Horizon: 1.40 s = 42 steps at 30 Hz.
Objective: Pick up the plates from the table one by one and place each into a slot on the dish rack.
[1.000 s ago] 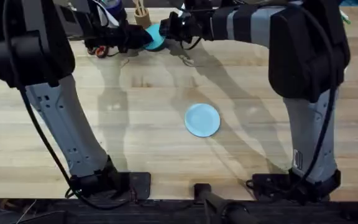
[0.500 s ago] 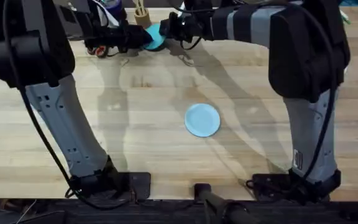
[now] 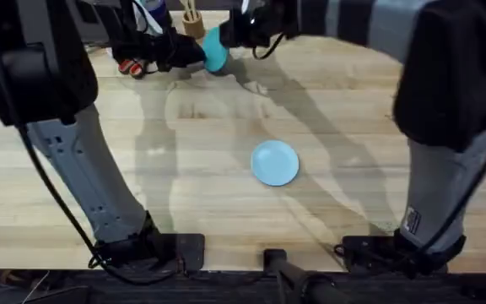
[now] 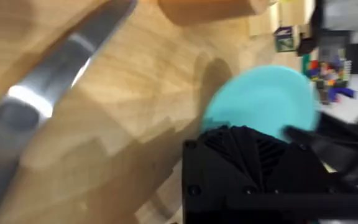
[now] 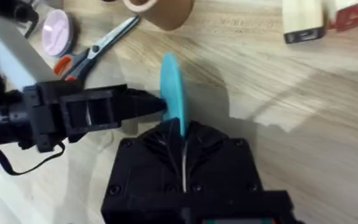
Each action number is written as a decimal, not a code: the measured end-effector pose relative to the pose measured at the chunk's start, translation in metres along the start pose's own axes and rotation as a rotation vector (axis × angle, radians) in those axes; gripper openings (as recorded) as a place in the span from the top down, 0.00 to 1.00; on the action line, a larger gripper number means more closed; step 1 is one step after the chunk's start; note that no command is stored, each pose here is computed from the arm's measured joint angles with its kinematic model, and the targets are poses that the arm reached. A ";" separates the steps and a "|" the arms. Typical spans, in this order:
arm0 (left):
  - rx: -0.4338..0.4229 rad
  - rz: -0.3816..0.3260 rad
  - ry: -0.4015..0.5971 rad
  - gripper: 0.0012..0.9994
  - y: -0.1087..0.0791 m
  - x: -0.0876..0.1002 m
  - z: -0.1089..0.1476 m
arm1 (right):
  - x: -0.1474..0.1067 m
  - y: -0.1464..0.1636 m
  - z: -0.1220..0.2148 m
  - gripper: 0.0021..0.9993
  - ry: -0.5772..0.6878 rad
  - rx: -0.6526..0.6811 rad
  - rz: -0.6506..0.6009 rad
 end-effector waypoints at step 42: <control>0.530 -0.705 -0.033 0.95 -0.196 -0.179 0.147 | -0.045 -0.041 0.356 0.97 0.213 -0.553 0.031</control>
Point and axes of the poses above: each hand's point on the last joint's axis, 136 mm out from that joint toward the fingers, its own z axis back along the fingers, its own y axis along the line the jaws close on, x = y × z, the point moved 2 cm from there along z, back along the fingers, and after that the axes turned 10 degrees about z, right-handed, at the moved point
